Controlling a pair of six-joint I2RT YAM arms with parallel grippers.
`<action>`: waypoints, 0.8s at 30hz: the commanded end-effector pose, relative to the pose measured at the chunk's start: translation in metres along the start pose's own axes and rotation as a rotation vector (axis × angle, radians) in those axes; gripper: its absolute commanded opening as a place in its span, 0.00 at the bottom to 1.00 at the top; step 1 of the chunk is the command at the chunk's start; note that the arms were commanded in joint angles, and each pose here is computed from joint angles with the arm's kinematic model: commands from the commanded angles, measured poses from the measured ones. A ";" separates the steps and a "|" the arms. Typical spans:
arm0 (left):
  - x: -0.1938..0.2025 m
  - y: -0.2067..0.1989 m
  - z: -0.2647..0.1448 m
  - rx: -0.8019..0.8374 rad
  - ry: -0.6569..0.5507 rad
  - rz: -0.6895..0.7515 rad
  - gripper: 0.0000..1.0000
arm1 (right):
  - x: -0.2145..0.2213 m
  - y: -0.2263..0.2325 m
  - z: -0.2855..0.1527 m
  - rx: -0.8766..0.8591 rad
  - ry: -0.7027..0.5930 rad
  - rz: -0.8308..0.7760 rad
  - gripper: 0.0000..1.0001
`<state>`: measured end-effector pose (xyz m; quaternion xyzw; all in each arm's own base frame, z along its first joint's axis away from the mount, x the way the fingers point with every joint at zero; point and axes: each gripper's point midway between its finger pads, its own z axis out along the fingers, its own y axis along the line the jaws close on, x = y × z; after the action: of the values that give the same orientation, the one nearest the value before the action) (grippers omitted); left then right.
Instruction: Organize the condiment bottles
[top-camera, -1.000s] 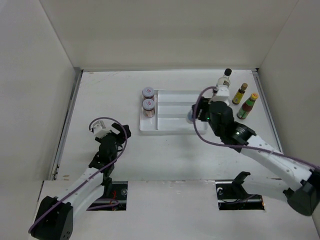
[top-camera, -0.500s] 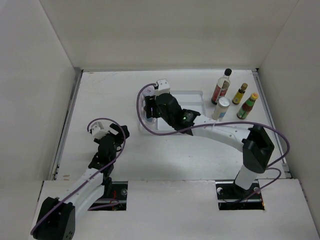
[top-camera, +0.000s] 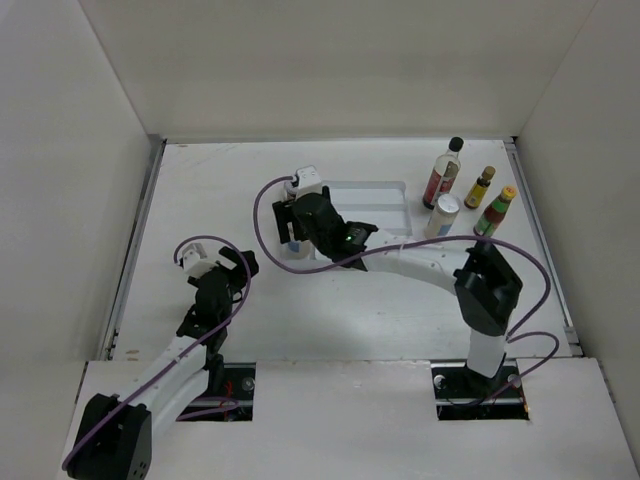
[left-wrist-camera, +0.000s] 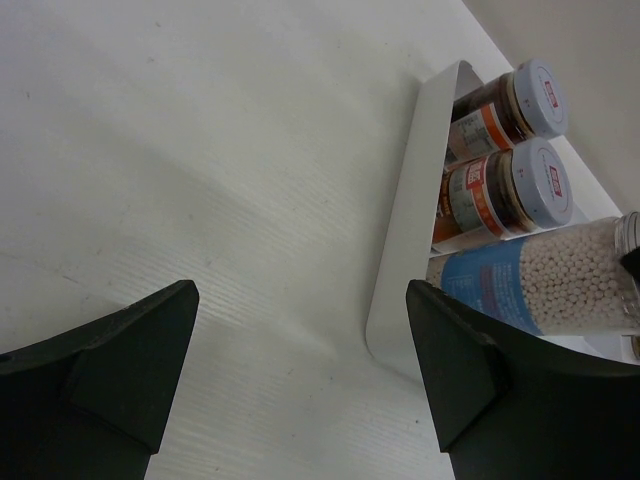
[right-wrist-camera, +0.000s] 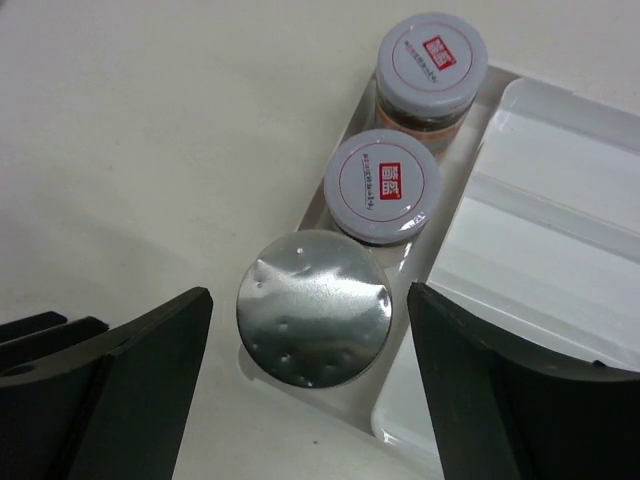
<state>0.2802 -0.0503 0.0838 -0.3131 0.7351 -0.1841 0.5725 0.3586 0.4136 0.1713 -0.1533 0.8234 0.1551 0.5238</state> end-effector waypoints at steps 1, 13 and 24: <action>-0.006 -0.007 0.001 0.031 -0.027 -0.029 0.85 | -0.092 0.003 -0.052 -0.044 -0.217 0.083 0.88; -0.007 -0.008 0.000 0.044 -0.030 -0.032 0.85 | -0.145 -0.249 -0.131 0.446 -0.399 0.230 0.91; -0.006 -0.014 0.004 0.056 -0.038 -0.030 0.88 | -0.128 -0.393 -0.104 0.719 -0.273 0.223 0.94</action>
<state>0.2841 -0.0528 0.0852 -0.3131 0.7314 -0.1902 0.5752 0.4703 0.0323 0.2825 0.1593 0.7601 -0.0683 0.6263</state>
